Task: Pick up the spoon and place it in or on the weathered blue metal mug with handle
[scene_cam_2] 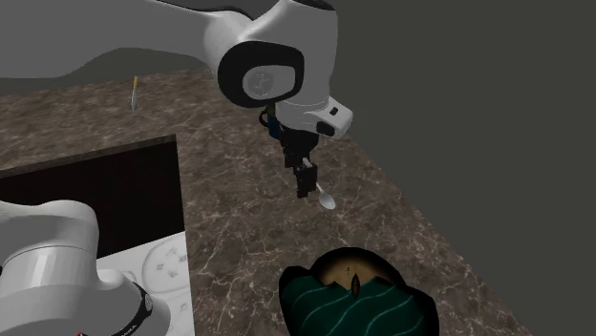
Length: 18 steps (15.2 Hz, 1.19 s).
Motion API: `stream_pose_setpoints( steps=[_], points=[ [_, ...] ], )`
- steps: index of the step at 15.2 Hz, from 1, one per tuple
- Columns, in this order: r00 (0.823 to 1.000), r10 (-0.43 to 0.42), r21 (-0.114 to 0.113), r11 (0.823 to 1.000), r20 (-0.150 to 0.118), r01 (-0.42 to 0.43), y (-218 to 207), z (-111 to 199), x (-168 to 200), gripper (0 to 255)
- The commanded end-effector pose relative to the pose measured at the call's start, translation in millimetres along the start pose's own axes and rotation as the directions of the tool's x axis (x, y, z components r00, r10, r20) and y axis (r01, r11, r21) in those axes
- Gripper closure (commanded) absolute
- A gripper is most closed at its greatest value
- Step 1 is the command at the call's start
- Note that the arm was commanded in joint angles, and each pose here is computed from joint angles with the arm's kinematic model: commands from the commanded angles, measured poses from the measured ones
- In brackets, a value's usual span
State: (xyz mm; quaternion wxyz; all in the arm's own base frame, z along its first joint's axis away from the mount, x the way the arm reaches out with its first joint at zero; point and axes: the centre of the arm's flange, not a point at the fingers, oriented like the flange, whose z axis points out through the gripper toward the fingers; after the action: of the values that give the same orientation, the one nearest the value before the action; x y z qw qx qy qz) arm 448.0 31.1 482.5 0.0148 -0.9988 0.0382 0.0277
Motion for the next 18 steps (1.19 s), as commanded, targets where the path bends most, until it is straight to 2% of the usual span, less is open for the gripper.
stream_pose_setpoints(
  steps=[1, 10, 18],
  points=[
    [1.0, -0.005, 0.001, 1.0, 0.018, 0.005, -4, 18, 19, 0],
    [0.995, -0.025, 0.007, 1.0, 0.099, 0.024, -23, 104, 112, 0],
    [0.995, -0.025, 0.007, 1.0, 0.1, 0.024, -23, 145, 109, 0]
  ],
)
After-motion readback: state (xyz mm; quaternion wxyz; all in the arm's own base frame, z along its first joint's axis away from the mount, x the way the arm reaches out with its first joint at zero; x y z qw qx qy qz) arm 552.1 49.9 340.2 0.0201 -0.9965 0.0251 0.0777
